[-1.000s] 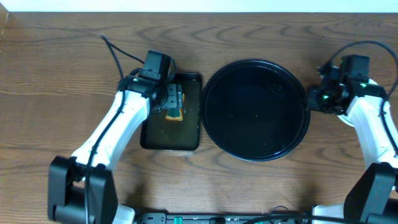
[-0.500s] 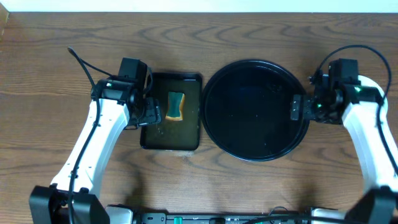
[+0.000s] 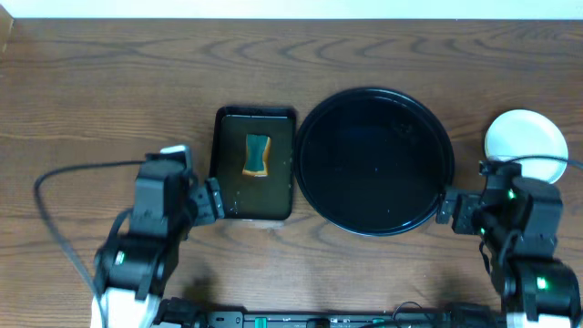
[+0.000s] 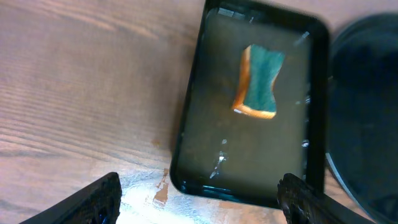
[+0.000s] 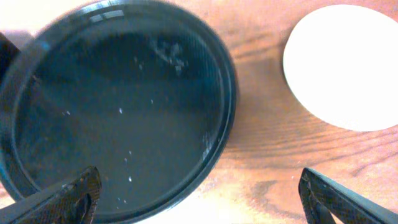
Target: Clean dirty plates on tray and stack at the side
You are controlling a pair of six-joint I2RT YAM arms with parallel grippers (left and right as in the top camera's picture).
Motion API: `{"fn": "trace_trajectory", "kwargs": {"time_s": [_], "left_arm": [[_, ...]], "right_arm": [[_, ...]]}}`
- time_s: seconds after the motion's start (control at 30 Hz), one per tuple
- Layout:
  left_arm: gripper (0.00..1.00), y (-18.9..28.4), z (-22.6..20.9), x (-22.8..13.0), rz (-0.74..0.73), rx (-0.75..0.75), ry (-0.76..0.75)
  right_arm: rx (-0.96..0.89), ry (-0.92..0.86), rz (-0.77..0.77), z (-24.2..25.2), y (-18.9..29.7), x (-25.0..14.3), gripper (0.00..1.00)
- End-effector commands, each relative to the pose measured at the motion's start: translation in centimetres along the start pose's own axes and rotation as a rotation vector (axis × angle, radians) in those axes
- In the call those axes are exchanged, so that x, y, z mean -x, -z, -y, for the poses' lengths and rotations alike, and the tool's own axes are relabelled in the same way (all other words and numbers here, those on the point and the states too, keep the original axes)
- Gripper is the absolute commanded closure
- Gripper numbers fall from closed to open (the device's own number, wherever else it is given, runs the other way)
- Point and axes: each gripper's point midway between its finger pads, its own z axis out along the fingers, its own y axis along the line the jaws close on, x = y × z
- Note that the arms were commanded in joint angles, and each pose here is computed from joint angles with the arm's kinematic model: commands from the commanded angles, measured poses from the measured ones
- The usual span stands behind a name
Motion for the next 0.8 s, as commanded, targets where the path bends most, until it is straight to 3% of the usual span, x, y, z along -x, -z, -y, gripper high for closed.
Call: {"fn": "trace_trajectory", "kwargs": {"time_s": [0.0,0.77], "left_arm": [[0.18,1.7,0.1,0.3,0.077,-0.030,-0.020],[0.18,2.0,0.1,0.4,0.092,-0.035,-0.020]], "right_arm": [[-0.013,0.004,0.059,0.1,1.1,0.4,0.01],[-0.017,-0.001,-0.033,0.2,1.1,-1.9,0.01]]}}
